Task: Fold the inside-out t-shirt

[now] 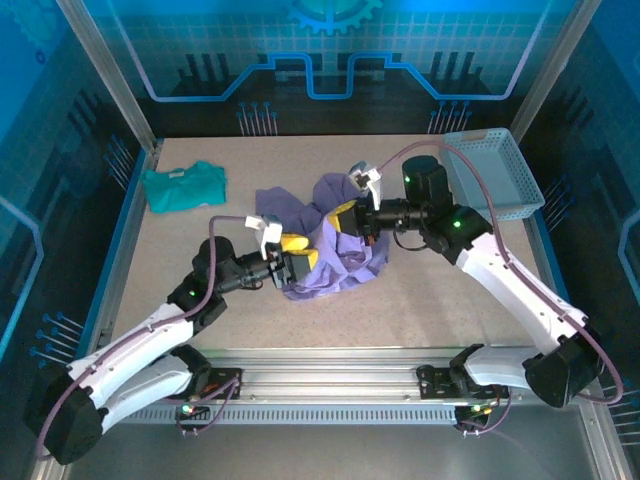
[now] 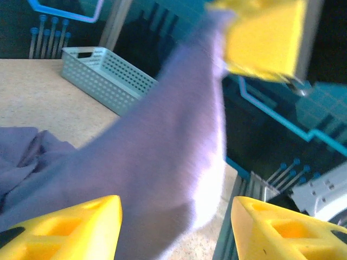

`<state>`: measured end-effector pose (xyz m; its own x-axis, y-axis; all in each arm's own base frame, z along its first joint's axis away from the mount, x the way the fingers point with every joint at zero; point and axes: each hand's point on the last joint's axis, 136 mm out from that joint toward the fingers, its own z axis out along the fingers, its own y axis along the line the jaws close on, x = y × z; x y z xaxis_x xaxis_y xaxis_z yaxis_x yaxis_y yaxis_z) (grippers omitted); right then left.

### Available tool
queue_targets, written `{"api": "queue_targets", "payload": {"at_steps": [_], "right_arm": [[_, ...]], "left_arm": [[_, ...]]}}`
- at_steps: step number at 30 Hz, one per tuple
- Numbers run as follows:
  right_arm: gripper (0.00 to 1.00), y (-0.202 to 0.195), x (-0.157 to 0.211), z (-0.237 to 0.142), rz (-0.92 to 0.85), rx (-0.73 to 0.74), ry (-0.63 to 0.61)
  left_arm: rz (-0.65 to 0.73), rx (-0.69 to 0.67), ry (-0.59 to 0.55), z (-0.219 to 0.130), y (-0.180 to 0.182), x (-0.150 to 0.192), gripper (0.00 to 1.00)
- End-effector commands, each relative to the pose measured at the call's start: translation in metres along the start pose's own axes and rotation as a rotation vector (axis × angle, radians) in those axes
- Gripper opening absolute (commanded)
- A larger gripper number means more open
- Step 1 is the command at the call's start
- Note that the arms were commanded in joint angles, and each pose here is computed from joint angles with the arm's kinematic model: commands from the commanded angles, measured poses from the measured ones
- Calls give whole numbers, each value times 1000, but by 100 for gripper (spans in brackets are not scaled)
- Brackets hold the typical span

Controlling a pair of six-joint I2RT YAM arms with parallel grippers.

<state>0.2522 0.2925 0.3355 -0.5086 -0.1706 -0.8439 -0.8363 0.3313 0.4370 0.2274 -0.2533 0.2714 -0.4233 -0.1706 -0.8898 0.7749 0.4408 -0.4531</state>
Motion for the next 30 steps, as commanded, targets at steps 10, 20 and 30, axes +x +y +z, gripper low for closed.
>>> {"api": "queue_targets", "payload": {"at_steps": [10, 20, 30], "right_arm": [[0, 6, 1, -3, 92, 13, 86], [0, -11, 5, -6, 125, 92, 92], [0, -26, 3, -1, 158, 108, 99]], "left_arm": [[155, -211, 64, 11, 42, 16, 17], [131, -237, 67, 17, 47, 12, 10], [247, -132, 86, 9, 27, 30, 50]]}}
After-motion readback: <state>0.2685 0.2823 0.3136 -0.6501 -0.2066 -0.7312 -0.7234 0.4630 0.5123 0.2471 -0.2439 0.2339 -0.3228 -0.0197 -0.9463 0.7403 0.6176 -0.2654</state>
